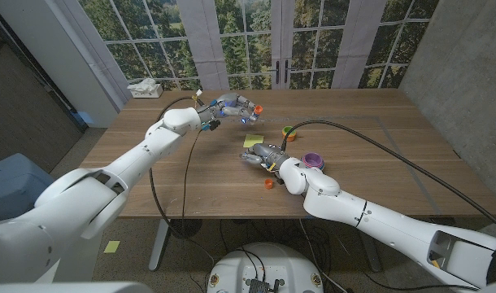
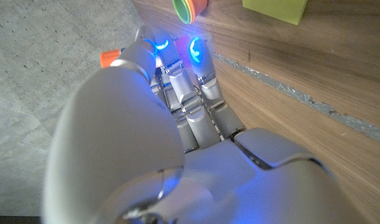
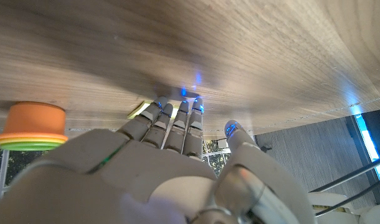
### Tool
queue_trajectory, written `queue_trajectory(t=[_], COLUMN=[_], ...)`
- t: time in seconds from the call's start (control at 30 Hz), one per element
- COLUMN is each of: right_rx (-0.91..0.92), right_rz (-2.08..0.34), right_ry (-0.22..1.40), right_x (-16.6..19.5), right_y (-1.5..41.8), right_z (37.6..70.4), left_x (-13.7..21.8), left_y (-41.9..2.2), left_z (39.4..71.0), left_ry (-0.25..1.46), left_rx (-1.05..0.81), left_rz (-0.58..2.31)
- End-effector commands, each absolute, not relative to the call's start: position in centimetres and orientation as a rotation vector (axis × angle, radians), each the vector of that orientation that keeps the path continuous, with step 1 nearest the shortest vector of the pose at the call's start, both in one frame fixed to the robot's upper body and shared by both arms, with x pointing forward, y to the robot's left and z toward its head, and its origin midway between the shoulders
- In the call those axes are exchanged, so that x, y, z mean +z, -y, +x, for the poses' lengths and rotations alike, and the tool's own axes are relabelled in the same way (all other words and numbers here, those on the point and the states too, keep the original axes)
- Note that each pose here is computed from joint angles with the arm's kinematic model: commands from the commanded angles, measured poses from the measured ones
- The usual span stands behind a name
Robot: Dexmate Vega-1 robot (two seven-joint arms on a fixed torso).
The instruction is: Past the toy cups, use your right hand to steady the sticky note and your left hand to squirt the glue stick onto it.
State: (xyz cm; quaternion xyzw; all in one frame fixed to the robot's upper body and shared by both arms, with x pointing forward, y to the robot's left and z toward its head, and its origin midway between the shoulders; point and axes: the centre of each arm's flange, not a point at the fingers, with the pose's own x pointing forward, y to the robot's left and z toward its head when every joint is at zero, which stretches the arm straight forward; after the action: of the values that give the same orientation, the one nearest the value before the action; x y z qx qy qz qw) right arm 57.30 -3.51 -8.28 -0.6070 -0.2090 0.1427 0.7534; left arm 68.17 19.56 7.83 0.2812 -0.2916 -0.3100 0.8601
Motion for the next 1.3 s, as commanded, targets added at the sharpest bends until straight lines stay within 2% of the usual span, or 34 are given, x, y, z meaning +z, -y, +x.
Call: queue_trajectory(t=[0.03,0.7,1.3], right_rx=[0.300,0.332,0.385], right_rz=[-1.255,-1.015,-0.789], right_ry=[0.531,0.635,0.645], right_x=[-7.8,-7.0,-6.7], right_y=[4.2,6.0,8.6], right_z=[56.8,56.6,57.6], left_x=[7.3,7.4,6.9], left_y=[-20.7,-22.9,-24.9], left_z=[66.9,64.3,62.2], left_ry=[0.620,0.658,0.635], left_rx=[-0.583,-0.410,-0.225], left_rz=[0.598,0.667,0.712])
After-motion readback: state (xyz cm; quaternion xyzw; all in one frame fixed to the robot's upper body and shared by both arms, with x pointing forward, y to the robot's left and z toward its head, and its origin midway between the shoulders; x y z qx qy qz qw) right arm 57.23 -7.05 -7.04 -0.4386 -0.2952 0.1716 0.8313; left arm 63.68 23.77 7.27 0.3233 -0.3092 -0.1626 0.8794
